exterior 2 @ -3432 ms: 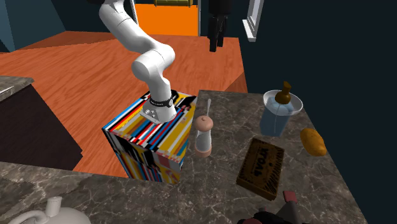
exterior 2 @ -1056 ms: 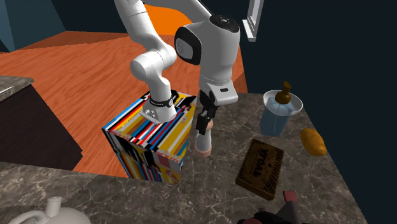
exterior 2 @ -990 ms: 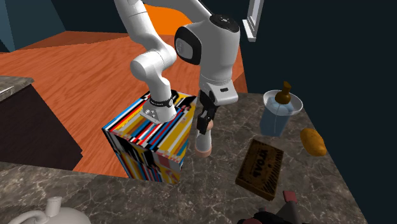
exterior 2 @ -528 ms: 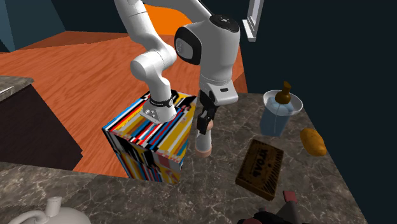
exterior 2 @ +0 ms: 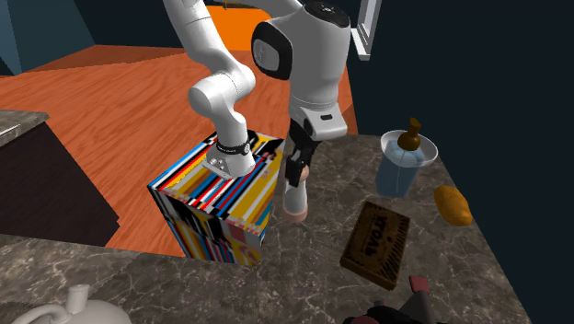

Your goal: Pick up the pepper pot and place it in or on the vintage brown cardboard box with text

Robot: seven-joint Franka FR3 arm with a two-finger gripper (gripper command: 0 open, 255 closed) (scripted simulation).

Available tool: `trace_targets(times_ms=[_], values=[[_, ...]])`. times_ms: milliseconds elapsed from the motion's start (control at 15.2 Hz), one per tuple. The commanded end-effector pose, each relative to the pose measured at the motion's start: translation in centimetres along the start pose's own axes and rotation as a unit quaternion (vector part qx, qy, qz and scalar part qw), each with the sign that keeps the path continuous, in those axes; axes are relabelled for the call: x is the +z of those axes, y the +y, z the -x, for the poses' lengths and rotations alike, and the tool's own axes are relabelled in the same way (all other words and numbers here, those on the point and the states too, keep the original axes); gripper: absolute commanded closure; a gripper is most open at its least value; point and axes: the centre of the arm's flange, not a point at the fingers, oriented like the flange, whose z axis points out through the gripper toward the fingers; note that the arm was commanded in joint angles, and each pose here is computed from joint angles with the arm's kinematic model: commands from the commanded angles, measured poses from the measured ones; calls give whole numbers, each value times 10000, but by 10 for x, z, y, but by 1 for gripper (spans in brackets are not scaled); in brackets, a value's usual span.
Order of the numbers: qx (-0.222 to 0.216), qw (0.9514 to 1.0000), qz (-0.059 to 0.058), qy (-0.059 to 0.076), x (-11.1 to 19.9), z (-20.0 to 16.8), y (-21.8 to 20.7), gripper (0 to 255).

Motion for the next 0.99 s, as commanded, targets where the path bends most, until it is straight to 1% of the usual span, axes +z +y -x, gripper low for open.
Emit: trace_targets(times_ms=[0, 924], values=[[0, 10000, 0, -1, -11, 2, 1, 255], [0, 10000, 0, -1, -85, 8, 1, 255]])
